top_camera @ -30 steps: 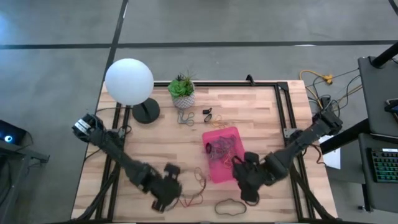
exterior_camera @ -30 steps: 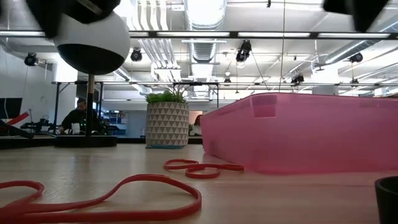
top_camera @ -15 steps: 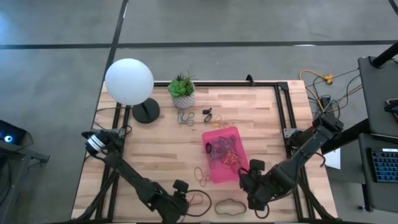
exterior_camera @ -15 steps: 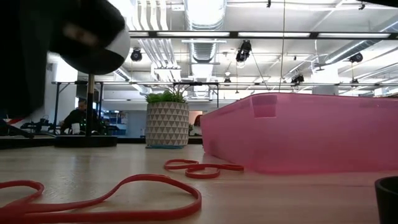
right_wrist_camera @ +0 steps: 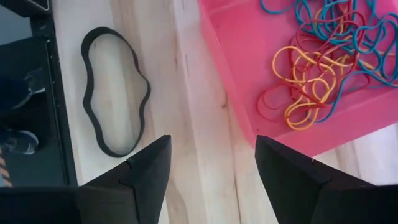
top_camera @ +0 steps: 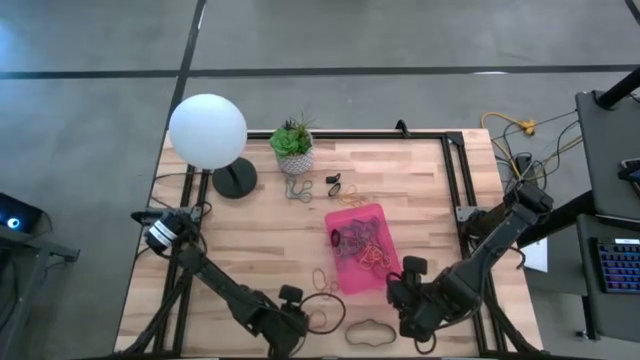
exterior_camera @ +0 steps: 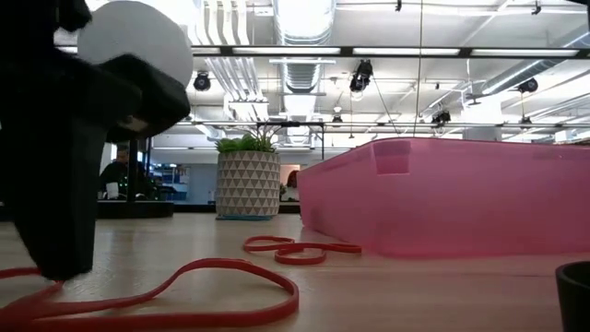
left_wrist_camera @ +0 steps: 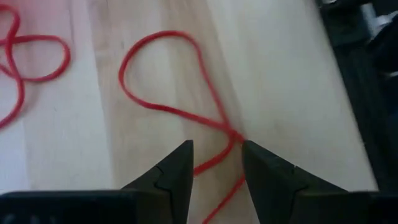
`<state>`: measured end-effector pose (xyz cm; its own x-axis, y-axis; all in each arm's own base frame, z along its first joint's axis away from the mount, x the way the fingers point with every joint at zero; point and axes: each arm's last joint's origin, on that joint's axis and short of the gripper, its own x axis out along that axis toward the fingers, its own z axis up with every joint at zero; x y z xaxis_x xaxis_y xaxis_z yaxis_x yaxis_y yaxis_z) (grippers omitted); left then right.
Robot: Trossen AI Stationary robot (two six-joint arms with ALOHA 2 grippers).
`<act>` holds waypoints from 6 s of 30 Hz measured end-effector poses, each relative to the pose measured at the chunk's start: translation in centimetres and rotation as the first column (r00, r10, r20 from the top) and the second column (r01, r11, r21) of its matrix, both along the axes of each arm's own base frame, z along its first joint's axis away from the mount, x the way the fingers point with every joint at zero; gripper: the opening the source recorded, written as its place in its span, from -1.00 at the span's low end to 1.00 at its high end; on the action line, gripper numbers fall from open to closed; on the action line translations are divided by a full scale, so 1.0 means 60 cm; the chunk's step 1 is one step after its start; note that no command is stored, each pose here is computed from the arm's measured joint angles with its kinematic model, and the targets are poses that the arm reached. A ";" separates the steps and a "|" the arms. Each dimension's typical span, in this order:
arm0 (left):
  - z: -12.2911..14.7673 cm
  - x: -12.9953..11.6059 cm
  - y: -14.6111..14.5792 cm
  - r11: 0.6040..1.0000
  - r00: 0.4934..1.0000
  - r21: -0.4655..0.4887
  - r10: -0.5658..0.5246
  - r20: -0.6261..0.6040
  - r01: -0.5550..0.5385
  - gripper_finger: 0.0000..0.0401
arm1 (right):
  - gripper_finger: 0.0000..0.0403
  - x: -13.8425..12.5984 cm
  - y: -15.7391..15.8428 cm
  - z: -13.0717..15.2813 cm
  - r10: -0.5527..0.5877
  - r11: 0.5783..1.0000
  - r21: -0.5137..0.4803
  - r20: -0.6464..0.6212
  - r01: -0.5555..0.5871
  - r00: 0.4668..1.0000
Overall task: Pick and place rubber bands into bin
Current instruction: Put the bottom red rubber band into the red bin, then put the red rubber band into the red bin, then put the bottom black rubber band into the red bin
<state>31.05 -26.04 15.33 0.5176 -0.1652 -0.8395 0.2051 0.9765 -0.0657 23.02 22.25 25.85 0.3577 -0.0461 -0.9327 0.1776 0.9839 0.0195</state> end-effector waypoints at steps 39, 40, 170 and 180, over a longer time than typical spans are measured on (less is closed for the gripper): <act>0.101 0.103 0.166 0.922 0.962 0.314 0.161 0.220 -0.227 -1.00 | 0.09 -0.006 -0.008 -0.024 -0.176 0.984 0.007 -0.007 0.176 0.984; 0.141 0.101 0.171 0.921 0.949 0.309 0.150 0.276 -0.236 -1.00 | 0.09 -0.006 -0.008 -0.024 -0.178 0.984 0.008 -0.007 0.178 0.984; 0.196 0.241 0.278 0.917 0.871 -0.309 0.354 0.342 -0.252 -0.20 | 0.09 -0.093 0.036 -0.035 -0.243 0.970 -0.016 -0.089 0.243 0.966; 0.258 0.143 0.187 0.971 0.947 -0.194 0.187 0.263 -0.138 -0.05 | 0.09 -0.036 0.101 -0.101 -0.030 0.994 0.106 0.018 0.028 0.999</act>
<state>39.60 -14.84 30.78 0.7573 -0.1877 -0.6255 0.0790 0.9771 -0.1976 20.86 28.32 19.78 0.3755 0.0417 -0.9259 0.2049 0.9705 0.1268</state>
